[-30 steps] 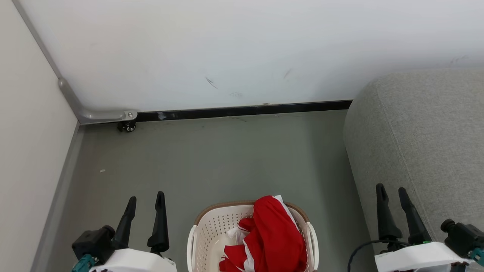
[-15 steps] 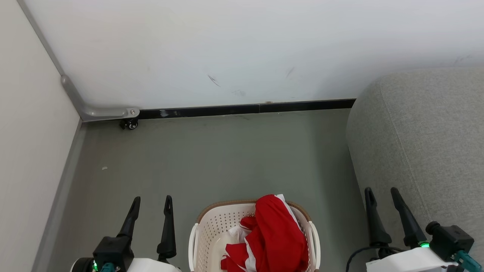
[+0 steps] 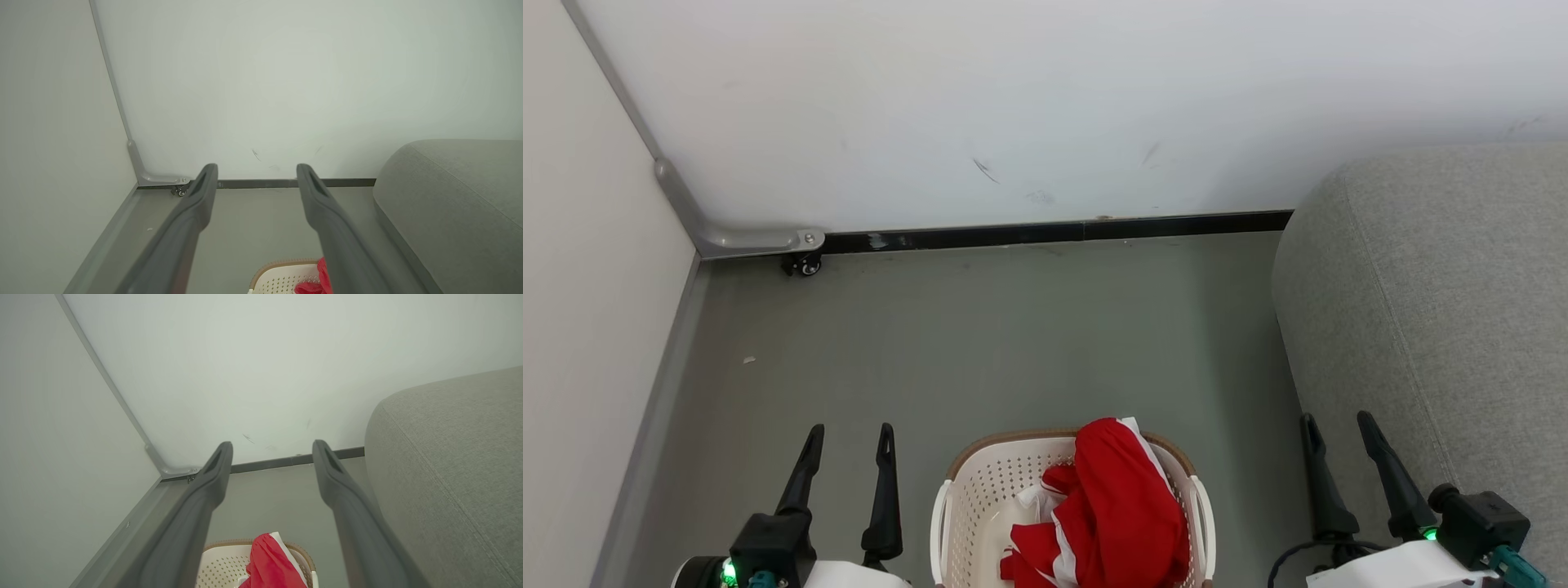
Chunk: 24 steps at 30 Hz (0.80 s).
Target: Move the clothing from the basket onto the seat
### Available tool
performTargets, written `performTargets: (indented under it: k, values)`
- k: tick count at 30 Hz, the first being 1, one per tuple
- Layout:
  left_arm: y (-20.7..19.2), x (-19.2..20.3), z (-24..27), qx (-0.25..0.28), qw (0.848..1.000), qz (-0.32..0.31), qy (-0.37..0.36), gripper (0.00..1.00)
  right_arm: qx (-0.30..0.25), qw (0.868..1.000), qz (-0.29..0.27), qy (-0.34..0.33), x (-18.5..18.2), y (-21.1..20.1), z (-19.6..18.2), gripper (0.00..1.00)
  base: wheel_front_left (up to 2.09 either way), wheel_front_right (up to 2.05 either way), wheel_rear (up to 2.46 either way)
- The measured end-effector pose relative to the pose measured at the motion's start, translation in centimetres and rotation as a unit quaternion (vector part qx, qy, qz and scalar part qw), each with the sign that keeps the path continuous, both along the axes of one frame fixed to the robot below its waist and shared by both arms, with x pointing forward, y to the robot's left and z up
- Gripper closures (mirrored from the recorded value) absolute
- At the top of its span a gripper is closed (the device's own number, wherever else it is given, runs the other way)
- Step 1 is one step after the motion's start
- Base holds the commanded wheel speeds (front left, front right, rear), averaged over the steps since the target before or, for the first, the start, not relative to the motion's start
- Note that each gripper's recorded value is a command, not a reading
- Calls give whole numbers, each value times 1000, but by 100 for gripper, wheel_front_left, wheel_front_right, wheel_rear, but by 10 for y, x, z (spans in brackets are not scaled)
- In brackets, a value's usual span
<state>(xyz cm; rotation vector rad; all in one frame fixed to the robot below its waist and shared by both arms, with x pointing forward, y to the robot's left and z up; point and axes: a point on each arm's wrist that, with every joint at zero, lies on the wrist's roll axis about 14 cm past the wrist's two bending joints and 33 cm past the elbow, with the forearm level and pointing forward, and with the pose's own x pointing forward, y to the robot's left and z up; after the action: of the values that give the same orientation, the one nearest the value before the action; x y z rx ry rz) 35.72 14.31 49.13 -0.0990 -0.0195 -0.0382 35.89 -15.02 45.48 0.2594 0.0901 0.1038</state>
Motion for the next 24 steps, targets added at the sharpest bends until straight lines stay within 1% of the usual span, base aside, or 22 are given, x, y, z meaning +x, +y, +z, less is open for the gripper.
performTargets:
  k: [16, 24]
  values:
    - [0, 0, -10, -2, 1000, 0, 16, 0, 0, 1000, -3, 6, 1, -2, -3, 0, 0, 0, 0]
    - [-3, 0, -25, 12, 999, -8, 38, 0, -1, 1000, -10, 12, 2, -7, -8, 0, 0, 0, 0]
